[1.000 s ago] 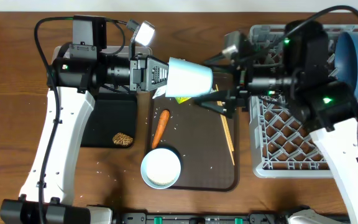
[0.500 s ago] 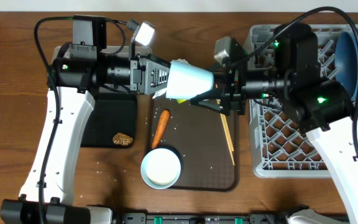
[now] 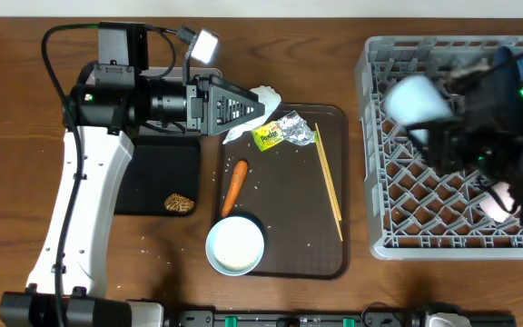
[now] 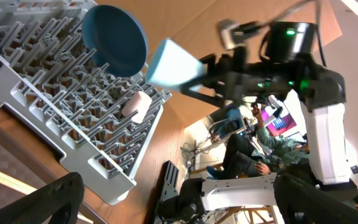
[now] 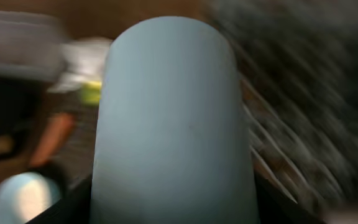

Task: Sort waste into correct bins and load items into the dishwasher rack
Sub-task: 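Hand the blue cup to the right gripper and place it in the rack, then grasp the foil and yellow wrapper on the brown tray with left gripper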

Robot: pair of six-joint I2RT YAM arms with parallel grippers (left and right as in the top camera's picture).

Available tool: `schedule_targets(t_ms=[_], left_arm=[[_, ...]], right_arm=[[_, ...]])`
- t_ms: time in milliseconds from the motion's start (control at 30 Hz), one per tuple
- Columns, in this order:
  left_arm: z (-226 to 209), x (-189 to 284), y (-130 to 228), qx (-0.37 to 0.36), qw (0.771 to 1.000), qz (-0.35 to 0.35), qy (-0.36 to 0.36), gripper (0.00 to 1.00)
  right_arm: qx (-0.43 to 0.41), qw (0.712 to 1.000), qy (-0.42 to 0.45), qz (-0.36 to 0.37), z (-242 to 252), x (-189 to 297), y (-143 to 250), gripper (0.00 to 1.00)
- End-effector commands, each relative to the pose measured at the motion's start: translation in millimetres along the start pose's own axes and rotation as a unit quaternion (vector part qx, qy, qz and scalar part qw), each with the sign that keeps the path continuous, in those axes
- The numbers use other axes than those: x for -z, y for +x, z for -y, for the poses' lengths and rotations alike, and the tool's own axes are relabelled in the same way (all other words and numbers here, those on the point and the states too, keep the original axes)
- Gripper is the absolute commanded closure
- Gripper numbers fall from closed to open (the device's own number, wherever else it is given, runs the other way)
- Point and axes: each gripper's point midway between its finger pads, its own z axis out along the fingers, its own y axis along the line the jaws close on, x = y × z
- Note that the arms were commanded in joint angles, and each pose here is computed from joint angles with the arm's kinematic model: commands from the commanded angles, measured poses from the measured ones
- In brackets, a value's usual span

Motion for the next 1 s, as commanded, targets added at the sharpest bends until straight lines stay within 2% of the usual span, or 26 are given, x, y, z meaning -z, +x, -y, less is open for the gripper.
schedule_targets(t_ms=[0, 167, 500, 700, 767, 800, 833, 900, 967], left_arm=[[3.4, 1.9, -0.8, -0.008, 1.0, 0.003, 0.001, 0.02], [3.5, 1.9, -0.8, -0.008, 1.0, 0.003, 0.001, 0.02], [3.5, 1.9, -0.7, -0.008, 1.0, 0.003, 0.001, 0.02], [3.5, 1.9, -0.8, -0.008, 1.0, 0.003, 0.001, 0.02], [3.5, 1.9, -0.7, -0.008, 1.0, 0.003, 0.001, 0.02], [3.5, 1.9, -0.7, -0.008, 1.0, 0.003, 0.001, 0.02], [3.5, 1.9, -0.7, -0.007, 1.0, 0.002, 0.001, 0.02], [3.4, 1.9, -0.7, -0.007, 1.0, 0.002, 0.001, 0.02], [3.5, 1.9, -0.7, -0.008, 1.0, 0.003, 0.001, 0.02]], right_arm=[[-0.105, 0.98, 0.165, -0.046, 72.1, 5.1, 23.5, 0.5], [-0.196, 0.941, 0.242, -0.134, 110.4, 0.1, 64.7, 0.5], [-0.233, 0.89, 0.235, -0.315, 126.8, -44.1, 120.5, 0.49], [-0.244, 0.879, 0.208, -0.353, 124.3, -65.3, 129.8, 0.48], [-0.244, 0.874, 0.206, -0.365, 123.8, -66.1, 133.6, 0.41], [-0.243, 0.873, 0.207, -0.368, 123.9, -65.4, 134.6, 0.33], [-0.243, 0.873, 0.208, -0.367, 124.3, -65.7, 134.2, 0.18], [-0.242, 0.878, 0.209, -0.355, 126.1, -67.6, 129.4, 0.01], [-0.244, 0.885, 0.204, -0.341, 125.3, -68.3, 122.8, 0.01]])
